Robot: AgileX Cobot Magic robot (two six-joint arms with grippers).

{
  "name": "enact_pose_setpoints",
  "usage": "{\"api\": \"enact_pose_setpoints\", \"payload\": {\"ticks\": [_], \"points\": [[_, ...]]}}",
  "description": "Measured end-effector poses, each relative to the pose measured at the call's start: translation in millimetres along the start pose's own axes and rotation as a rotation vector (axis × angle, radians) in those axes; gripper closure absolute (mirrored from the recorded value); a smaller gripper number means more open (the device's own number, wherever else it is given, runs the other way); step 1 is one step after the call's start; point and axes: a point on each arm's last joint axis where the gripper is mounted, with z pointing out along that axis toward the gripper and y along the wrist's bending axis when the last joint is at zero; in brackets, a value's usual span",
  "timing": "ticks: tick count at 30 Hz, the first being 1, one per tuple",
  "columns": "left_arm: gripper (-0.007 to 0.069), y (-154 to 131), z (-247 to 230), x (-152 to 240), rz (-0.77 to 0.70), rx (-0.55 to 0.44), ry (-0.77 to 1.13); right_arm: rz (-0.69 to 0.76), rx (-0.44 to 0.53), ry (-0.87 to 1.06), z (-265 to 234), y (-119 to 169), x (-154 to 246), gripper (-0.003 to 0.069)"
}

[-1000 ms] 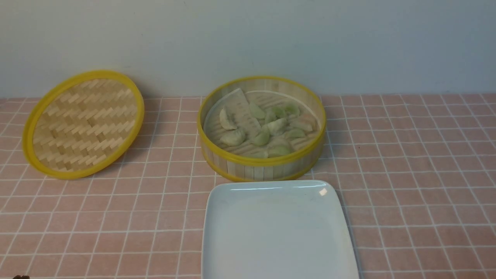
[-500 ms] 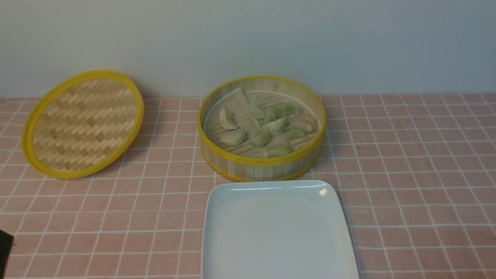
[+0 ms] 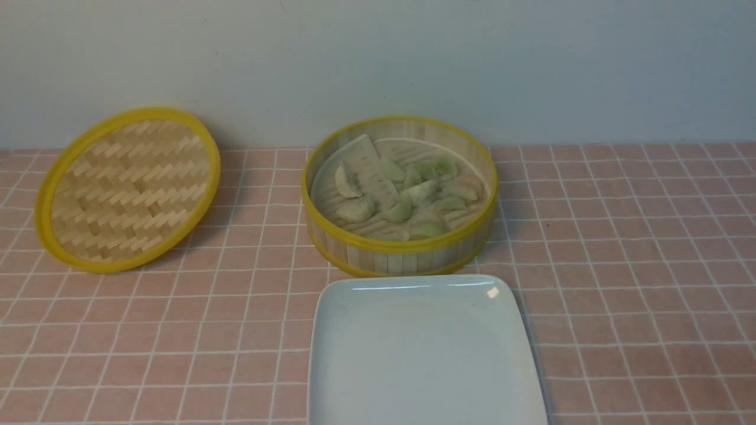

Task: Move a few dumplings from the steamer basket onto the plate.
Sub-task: Use the left arm to grab a dumpling from the steamer

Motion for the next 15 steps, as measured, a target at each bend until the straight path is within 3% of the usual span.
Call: {"api": "enact_pose_setpoints", "payload": {"ticks": [5,10,12,15], "points": [[0.0631,-17,60,-17,0.233,-0.108,0.57,0.229,-0.01,-0.126,-1,0,-11,0.0669],[0.0631,0,135,9,0.314,-0.084,0.954,0.317,-0.009,-0.155,-1,-1,-15,0.0669],[0.0631,7,159,22,0.326,-0.06,1.036,0.299,-0.043,-0.073,-1,9,-18,0.0669],[0.0631,11,192,40,0.368,-0.022,1.127,0.116,-0.119,0.102,-3,41,-40,0.0669]]}}
